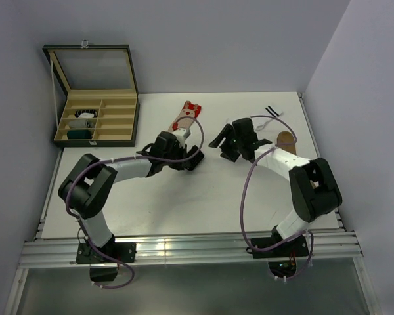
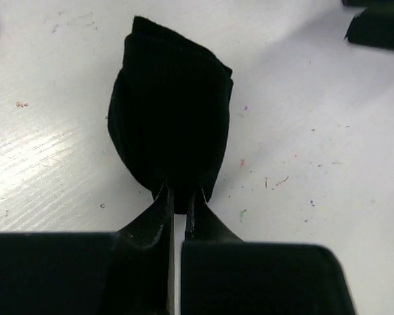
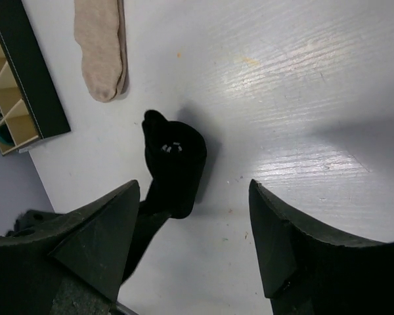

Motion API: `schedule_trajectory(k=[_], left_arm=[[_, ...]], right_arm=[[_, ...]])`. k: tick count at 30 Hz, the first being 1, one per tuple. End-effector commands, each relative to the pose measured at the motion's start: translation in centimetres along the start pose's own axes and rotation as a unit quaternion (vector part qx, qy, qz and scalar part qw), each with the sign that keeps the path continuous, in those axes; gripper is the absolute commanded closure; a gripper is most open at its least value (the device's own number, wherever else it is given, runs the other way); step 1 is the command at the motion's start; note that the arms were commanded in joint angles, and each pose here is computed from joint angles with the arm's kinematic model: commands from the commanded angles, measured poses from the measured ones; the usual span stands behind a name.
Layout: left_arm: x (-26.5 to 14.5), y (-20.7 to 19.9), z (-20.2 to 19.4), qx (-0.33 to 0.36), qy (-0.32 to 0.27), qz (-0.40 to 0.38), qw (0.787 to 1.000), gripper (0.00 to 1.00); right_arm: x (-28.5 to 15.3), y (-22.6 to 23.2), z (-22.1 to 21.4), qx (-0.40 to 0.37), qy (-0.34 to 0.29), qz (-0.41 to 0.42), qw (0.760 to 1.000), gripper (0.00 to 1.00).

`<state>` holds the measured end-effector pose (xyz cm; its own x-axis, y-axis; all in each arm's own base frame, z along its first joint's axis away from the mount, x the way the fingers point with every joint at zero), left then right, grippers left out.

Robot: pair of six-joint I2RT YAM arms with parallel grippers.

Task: Roll the socks
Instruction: Roll the sock at the center of the board.

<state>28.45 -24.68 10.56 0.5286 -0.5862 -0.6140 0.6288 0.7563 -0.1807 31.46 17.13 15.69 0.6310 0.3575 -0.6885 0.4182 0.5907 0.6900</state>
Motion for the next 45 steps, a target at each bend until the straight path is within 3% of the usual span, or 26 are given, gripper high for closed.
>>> schedule_trajectory(k=[1, 16, 33, 39, 42, 45], left_arm=[[0.1, 0.0, -0.2, -0.094, 0.047, -0.068, 0.992, 0.99], [1.3, 3.5, -2.9, -0.252, 0.106, -0.116, 0.955, 0.99], [2.1, 4.1, -3.8, -0.26, 0.132, -0.112, 0.95, 0.98], [2.3, 4.2, -3.8, -0.258, 0.138, -0.117, 0.949, 0.96], [2.4, 4.2, -3.9, -0.256, 0.142, -0.117, 0.949, 0.96], [2.3, 4.3, -3.9, -0.251, 0.141, -0.109, 0.951, 0.92]], right_arm=[[0.8, 0.3, -0.7, -0.017, 0.003, 0.047, 0.999, 0.25], [5.1, 0.1, -4.0, -0.058, 0.058, 0.067, 0.994, 0.28], [7.7, 0.6, -4.7, -0.091, 0.085, 0.115, 0.986, 0.34], [8.3, 0.6, -5.1, -0.107, 0.109, 0.138, 0.979, 0.44], [8.4, 0.6, -5.3, -0.111, 0.118, 0.145, 0.976, 0.56], [8.4, 0.4, -5.3, -0.118, 0.117, 0.142, 0.976, 0.77]])
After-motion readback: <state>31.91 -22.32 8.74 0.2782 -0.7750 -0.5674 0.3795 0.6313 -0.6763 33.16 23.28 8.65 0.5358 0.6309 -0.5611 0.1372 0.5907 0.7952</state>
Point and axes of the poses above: each gripper's point midway between its finger pads, its own x axis out along the fingers, its own y axis along the line the jaws close on, z = x × y, the point moved 9 cm from there along -x, back along the fingers, and after that the axes turned 10 degrees about x, right-handed, at the moved point
